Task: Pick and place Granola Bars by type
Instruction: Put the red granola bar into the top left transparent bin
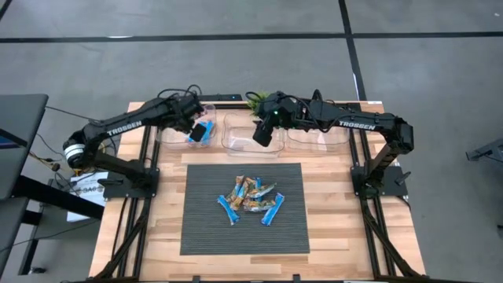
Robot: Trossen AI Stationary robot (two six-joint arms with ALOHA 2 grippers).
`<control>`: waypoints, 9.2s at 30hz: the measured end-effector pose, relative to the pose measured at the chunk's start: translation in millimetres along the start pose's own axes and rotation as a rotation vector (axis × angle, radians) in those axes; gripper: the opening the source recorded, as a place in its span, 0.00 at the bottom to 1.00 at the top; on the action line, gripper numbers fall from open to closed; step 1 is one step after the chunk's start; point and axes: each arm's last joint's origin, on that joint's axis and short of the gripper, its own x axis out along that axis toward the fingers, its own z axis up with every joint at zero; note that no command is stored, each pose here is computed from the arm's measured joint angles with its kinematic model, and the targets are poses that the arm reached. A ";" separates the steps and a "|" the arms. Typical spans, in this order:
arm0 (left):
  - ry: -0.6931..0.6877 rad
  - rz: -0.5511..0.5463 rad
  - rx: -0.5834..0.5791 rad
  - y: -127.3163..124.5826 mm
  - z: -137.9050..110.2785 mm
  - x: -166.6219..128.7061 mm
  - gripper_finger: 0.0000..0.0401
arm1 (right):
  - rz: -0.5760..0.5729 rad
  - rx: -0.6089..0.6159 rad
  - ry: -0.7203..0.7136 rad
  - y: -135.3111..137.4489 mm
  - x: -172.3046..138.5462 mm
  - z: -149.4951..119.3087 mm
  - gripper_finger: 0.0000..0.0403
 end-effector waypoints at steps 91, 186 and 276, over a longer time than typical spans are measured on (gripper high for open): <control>-0.315 -0.352 0.223 -319.7 -189.9 27.3 0.40 | 0.530 -0.160 0.319 76.0 -63.2 -162.1 0.30; -0.189 -0.361 0.105 -323.2 -164.3 -74.7 0.00 | 0.620 -0.437 -0.097 182.1 28.7 -142.5 0.45; -0.539 -0.521 -0.240 -7.4 -132.9 -113.2 0.17 | 0.473 -0.001 -0.460 50.3 -5.5 42.8 0.01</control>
